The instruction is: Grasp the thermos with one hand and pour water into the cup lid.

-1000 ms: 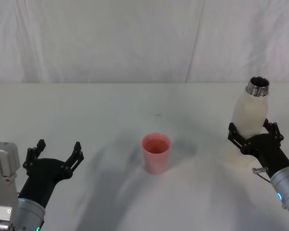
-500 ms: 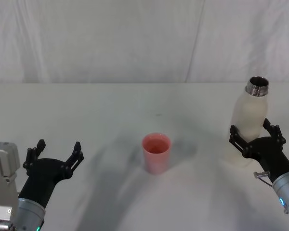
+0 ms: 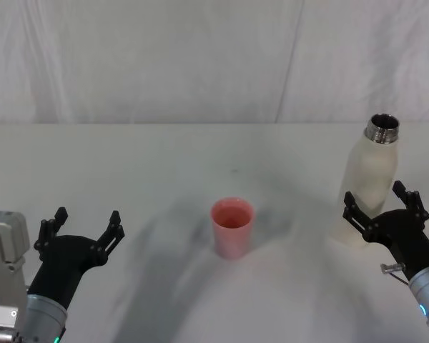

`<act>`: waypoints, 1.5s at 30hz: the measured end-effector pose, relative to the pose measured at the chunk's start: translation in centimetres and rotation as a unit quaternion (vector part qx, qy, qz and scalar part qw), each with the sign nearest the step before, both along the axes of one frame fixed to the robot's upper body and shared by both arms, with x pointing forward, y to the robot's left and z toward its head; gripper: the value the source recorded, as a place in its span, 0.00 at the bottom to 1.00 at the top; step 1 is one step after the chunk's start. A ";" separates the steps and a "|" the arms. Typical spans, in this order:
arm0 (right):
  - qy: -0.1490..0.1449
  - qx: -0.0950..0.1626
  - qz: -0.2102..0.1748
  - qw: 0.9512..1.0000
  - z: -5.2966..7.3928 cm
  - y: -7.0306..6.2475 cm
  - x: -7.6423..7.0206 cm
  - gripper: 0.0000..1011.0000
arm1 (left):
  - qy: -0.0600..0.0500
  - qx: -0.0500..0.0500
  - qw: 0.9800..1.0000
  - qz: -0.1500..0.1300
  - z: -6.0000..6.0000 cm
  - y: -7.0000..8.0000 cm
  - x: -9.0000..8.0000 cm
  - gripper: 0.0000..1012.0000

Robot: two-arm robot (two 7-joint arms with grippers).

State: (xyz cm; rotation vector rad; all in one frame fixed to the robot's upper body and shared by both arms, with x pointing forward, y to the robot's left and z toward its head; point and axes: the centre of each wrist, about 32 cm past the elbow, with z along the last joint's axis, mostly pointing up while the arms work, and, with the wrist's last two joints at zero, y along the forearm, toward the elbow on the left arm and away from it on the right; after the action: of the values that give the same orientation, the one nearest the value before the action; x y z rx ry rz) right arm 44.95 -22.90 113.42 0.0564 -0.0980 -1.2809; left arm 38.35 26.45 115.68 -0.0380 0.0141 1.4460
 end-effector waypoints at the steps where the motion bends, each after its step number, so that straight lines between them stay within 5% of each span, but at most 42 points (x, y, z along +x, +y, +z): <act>1: -0.001 -0.002 0.000 1.000 0.0 0.0 -0.2 0.99 | 0.000 0.000 1.000 0.000 0.0 0.0 0.0 0.99; 16: -0.003 -0.013 0.015 1.000 -0.1 0.0 -2.2 0.99 | 0.000 0.000 1.000 0.000 0.0 0.0 0.0 0.99; 45: 0.022 -0.005 0.100 0.995 -2.3 2.8 -4.0 0.99 | 0.000 0.000 1.000 0.000 0.0 0.0 0.0 0.99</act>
State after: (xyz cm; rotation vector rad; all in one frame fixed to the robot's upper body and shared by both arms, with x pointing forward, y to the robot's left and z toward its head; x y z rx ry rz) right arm 40.92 -20.14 111.16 0.0275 -0.0591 -1.0817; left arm 38.35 26.45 115.68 -0.0380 0.0141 1.4461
